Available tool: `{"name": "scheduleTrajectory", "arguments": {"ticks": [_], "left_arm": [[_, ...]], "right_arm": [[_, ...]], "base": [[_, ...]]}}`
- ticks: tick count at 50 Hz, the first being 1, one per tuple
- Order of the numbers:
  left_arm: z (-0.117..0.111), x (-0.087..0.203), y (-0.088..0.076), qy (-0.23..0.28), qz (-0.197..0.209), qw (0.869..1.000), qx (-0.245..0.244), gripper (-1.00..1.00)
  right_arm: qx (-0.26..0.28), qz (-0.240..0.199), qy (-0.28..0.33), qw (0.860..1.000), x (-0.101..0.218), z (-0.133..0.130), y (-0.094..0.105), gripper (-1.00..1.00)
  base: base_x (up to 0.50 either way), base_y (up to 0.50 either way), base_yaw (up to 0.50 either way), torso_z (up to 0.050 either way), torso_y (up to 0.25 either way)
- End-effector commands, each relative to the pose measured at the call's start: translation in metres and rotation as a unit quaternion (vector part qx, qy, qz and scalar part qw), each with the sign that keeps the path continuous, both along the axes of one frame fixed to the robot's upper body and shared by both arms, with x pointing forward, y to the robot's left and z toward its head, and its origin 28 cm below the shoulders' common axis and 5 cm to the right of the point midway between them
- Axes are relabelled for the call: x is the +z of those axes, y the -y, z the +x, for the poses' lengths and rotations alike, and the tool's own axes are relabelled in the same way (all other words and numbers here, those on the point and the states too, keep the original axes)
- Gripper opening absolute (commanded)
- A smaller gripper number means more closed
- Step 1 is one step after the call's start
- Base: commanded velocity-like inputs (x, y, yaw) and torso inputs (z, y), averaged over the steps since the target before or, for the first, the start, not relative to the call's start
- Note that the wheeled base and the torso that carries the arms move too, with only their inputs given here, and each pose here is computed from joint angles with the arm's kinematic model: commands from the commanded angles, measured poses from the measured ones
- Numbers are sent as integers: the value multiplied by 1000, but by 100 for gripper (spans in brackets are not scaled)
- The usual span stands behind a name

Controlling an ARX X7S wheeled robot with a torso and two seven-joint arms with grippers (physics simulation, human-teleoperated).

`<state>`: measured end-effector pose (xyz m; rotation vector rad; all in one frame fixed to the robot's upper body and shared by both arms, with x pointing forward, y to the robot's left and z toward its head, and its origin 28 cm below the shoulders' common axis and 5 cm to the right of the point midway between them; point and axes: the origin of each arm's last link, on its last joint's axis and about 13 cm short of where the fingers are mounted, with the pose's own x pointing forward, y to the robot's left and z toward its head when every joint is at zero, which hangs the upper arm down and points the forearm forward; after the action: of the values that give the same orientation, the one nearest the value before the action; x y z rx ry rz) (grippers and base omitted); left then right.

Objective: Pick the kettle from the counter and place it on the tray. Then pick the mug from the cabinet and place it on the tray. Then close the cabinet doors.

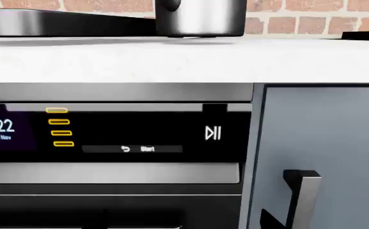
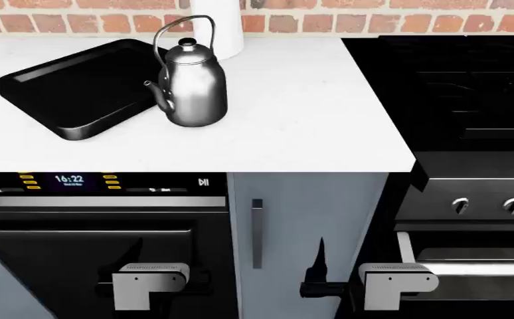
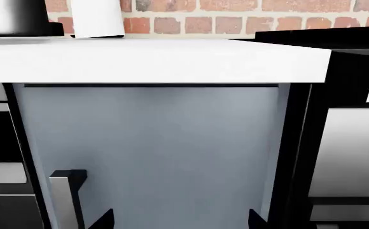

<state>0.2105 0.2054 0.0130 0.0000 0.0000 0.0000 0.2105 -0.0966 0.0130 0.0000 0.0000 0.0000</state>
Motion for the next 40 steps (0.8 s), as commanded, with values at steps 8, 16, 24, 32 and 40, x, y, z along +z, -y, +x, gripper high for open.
{"name": "scheduleTrajectory", "arguments": {"ticks": [8,16,24,32,40], "left_arm": [[-2,13,0,21,-8,1000,3,100],[-5,47,-2,85,8,996,5,100],[8,103,-12,140,23,990,24,100],[32,186,-16,193,43,980,27,100],[54,294,-20,249,58,966,47,100]], "right_arm": [[-2,6,15,1000,9,-3,1,100],[-4,8,37,999,24,-8,3,100],[-4,7,49,999,31,-10,3,100],[-6,6,57,998,38,-11,3,100],[-6,9,65,998,42,-14,5,100]], "base": [[0,0,0,0,0],[0,0,0,11,0],[0,0,0,50,0],[0,0,0,50,0],[0,0,0,50,0]]}}
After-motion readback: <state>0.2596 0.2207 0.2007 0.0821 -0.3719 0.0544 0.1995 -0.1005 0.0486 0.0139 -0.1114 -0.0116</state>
